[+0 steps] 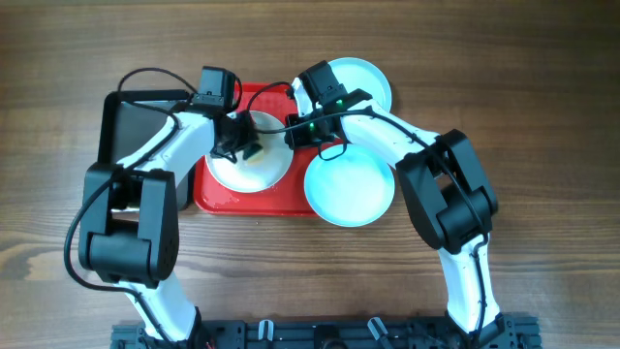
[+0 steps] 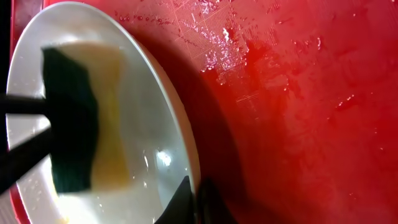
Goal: Clean dirty plates on tray and stack at the side
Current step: 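Scrub the white plate with the sponge while the right gripper holds it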
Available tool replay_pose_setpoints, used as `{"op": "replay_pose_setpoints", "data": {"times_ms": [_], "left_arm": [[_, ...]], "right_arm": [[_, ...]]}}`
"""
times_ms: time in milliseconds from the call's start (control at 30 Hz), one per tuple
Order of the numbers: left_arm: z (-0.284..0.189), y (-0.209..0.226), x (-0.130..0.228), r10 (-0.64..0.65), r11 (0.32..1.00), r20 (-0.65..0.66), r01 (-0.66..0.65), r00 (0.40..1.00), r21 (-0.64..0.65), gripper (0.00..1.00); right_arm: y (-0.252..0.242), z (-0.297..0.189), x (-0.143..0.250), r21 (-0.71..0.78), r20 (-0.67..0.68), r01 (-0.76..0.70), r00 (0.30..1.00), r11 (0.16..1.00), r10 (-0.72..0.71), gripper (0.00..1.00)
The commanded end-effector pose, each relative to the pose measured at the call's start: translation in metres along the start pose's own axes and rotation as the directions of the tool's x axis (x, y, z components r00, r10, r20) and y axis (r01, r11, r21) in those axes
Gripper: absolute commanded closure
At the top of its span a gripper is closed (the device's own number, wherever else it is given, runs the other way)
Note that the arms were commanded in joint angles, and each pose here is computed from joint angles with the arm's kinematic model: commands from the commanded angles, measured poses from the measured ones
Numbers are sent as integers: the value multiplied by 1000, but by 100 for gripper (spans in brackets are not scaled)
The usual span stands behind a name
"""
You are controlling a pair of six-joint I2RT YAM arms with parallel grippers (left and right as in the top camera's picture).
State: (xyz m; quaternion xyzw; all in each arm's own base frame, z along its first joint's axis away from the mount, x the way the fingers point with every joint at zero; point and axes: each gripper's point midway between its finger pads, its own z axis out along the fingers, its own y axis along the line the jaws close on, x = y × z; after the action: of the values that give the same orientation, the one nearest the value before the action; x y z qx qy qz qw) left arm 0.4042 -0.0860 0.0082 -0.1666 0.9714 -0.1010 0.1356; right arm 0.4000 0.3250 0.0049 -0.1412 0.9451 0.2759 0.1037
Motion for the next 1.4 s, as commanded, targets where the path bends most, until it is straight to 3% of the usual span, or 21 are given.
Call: {"op": "replay_pose_setpoints", "data": {"times_ms": [0,133,233,367,433,500,633,767,933,1000,1133,1233,1267,1367], "left_arm": [[5,61,-18,-151,942,138,185,979,-279,96],[2,68,0,-159,931,61,171,985,-322,96],[2,61,37,-92,961,-145,50,985,-273,96],[-13,60,87,7,975,-398,-95,917,-202,96],[-20,64,100,58,971,-464,-158,884,-181,96],[-23,56,110,160,969,-516,-233,842,-79,96],[-24,28,118,332,943,-514,-294,791,156,96],[-17,-6,106,364,924,-425,-262,829,280,96],[-3,-36,82,308,931,-307,-220,900,291,96],[3,-38,72,278,946,-263,-216,924,241,96],[11,16,35,48,989,-126,-65,991,-130,96],[-3,64,10,-141,929,13,137,990,-344,96],[-16,80,4,-247,891,34,241,968,-385,96],[-32,91,2,-335,858,12,311,942,-408,96]], "right_arm": [[0,18,25,-25,-87,-18,996,1000,16,96],[0,18,25,-23,-87,-19,996,1000,17,96],[0,18,25,-20,-87,-19,996,1000,17,96],[0,18,25,-21,-87,-20,996,1000,18,96],[0,18,25,-21,-86,-19,996,1000,17,96],[0,18,25,-21,-85,-23,996,1000,21,96],[0,18,25,-21,-86,-27,996,999,25,96],[0,18,25,-21,-86,-27,996,999,25,96],[0,18,25,-20,-87,-36,996,999,34,96],[-1,18,25,-19,-88,-37,996,999,35,96],[-1,18,25,-18,-88,-43,995,999,41,96],[-7,19,24,21,-75,-87,993,996,89,96],[-25,18,18,126,-20,-182,982,975,186,96],[-42,16,12,211,51,-274,962,938,269,96]]}}
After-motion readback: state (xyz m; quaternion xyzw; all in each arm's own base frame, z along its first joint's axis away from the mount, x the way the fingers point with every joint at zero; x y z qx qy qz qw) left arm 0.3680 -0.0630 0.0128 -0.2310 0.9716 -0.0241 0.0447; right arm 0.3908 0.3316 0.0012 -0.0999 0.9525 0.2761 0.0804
